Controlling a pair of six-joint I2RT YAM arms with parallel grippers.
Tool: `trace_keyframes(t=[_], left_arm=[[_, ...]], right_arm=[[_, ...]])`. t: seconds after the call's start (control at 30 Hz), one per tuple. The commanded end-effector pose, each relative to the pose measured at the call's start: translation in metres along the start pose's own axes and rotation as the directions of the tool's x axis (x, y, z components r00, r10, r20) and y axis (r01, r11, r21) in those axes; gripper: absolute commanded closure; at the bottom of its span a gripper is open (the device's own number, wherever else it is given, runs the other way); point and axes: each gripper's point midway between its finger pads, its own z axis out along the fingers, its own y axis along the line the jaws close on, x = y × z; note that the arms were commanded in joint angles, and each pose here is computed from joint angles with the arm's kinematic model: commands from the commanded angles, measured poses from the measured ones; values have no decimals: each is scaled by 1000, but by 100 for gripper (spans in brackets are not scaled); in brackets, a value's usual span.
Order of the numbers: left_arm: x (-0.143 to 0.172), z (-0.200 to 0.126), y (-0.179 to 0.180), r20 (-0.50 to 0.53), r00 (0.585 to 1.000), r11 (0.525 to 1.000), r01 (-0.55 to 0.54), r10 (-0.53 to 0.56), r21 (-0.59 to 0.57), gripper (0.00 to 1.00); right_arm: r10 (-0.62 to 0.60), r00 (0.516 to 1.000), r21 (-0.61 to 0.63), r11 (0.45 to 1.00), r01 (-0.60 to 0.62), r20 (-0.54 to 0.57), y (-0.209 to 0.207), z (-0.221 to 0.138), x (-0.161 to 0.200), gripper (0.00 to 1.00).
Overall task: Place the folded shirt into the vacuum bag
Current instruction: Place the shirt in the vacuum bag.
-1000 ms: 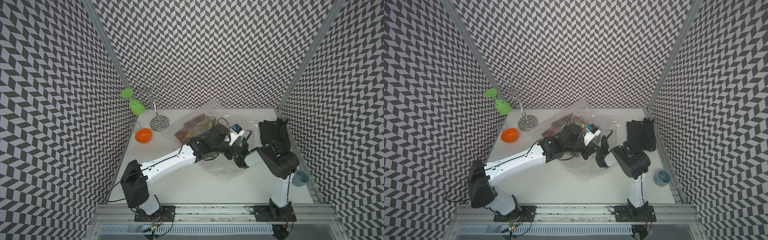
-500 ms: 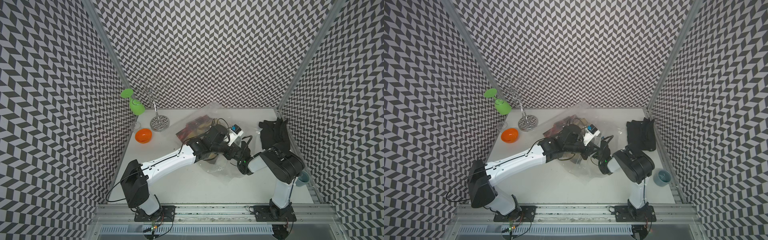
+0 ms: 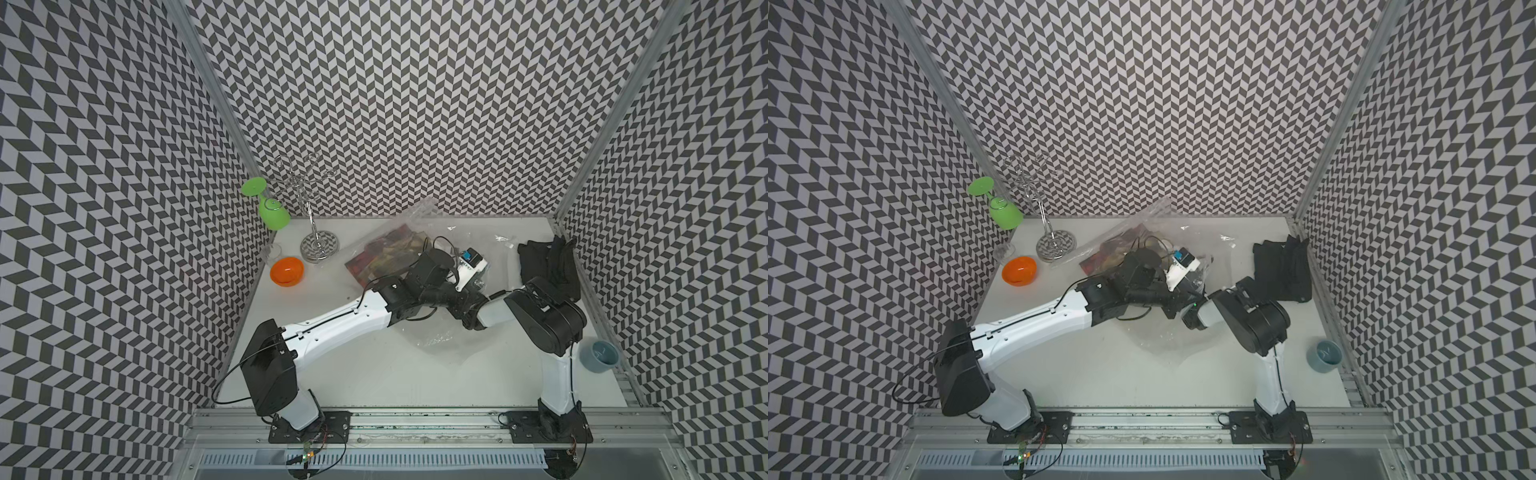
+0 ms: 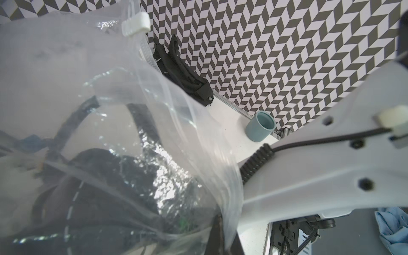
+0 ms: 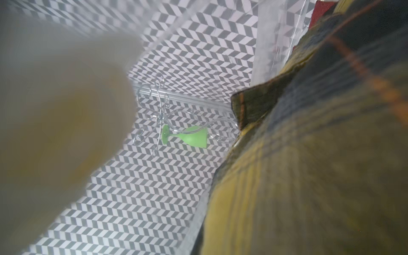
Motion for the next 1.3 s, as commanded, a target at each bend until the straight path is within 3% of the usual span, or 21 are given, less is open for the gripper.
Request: trace_keyframes(t=[0.0,0.13,0.3,0.57,0.8,1.07,1.27], left_arm=[[2,-8,-9,7,1000,999,-2,2,42,100],[3,-17,1,16,1000,1000,10,-10,21,100],[1,-24,13,32,999,1000,19,-19,-2,100],[-4,-30,16,49,999,1000,15,-15,-5,100],[-3,-32,11,45,999,1000,17,-18,13,100],[4,-24,-6,19,1000,998,13,-14,64,100],[8,-19,-16,7,1000,994,9,-10,111,100]], right_arm=[[50,999,61,997,-49,-20,-34,9,9,77],[23,999,149,989,-18,-35,-42,-2,13,48],[-1,998,209,978,14,-62,-39,-25,6,34],[70,996,288,956,-52,-53,-53,-83,2,30],[91,991,357,926,-121,101,-70,-123,-28,31],[169,964,193,959,-209,207,-51,-105,-58,31],[189,936,141,961,-239,295,-33,-99,-66,26]])
